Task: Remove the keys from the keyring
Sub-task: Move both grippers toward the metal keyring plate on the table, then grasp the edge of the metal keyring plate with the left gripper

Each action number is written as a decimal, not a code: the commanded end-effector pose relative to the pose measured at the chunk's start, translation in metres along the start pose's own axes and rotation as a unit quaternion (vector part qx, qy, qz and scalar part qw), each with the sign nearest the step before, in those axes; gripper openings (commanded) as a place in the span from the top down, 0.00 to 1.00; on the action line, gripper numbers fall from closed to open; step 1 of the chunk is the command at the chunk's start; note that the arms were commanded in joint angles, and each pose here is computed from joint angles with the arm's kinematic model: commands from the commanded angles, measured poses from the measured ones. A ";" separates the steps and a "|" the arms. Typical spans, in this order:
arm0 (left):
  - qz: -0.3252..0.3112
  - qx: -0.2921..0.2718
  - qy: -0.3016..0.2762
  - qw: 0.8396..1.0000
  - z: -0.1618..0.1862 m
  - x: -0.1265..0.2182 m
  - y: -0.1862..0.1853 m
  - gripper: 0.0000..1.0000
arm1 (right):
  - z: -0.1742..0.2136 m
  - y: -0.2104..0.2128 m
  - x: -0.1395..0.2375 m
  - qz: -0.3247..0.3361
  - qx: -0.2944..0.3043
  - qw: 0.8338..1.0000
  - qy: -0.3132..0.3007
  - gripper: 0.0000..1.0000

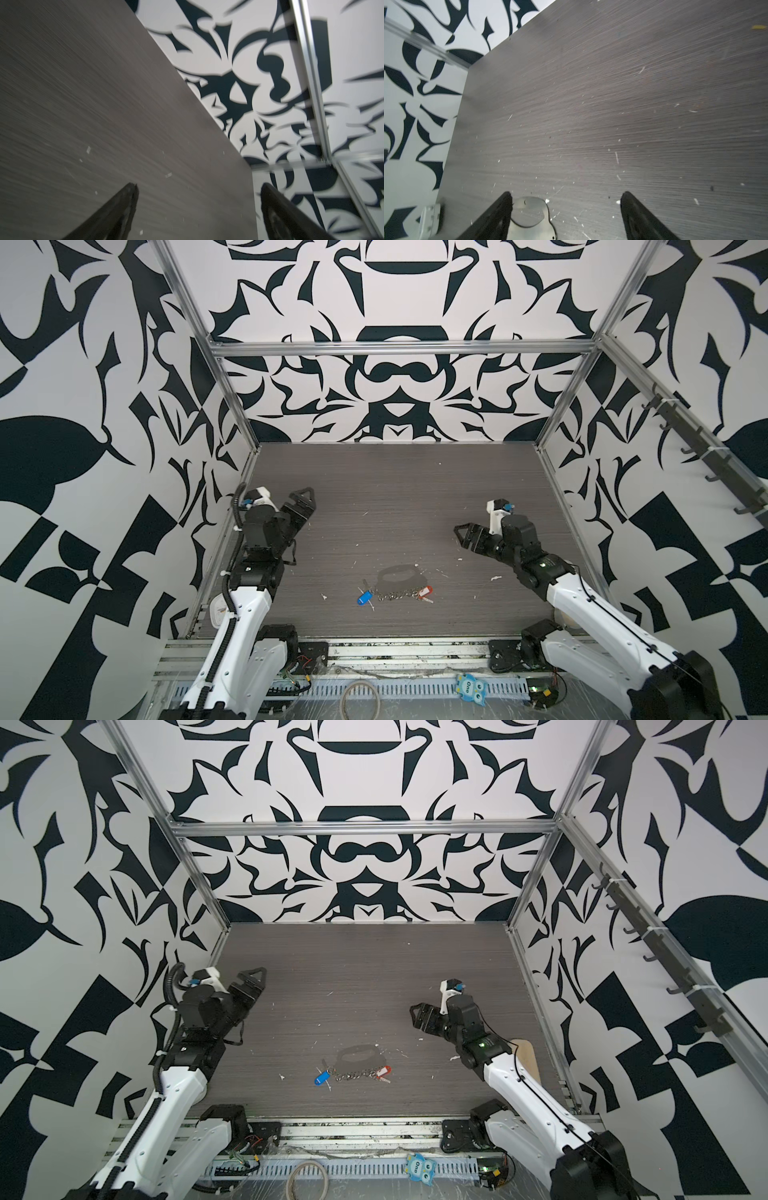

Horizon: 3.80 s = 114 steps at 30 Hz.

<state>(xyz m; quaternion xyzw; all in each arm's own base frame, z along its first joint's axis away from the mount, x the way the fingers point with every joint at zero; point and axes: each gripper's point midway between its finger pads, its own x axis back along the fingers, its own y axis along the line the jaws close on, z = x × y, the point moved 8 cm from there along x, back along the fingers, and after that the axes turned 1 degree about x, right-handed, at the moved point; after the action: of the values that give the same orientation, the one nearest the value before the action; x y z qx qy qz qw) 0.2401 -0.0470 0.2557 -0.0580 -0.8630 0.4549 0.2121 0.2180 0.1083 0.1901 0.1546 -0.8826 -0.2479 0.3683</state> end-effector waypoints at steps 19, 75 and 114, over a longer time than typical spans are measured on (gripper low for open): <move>-0.032 -0.551 0.235 0.800 0.258 0.033 -0.043 0.22 | 0.036 -0.001 -0.027 0.062 0.071 0.994 0.055 0.22; -0.014 -0.582 0.375 0.722 0.325 -0.003 0.007 0.59 | 0.034 0.001 -0.023 0.061 0.064 0.995 0.050 0.23; 0.030 -0.480 0.225 0.847 0.216 0.042 -0.064 1.00 | 0.023 0.063 0.005 -0.228 0.125 0.965 0.016 0.22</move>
<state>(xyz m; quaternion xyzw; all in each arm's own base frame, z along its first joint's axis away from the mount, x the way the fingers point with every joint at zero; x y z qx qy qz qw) 0.1133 -0.2484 0.1998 -0.3118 -0.8834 -0.0523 0.3459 0.1930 0.1585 0.1886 0.3431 -0.8457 -0.1989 0.3570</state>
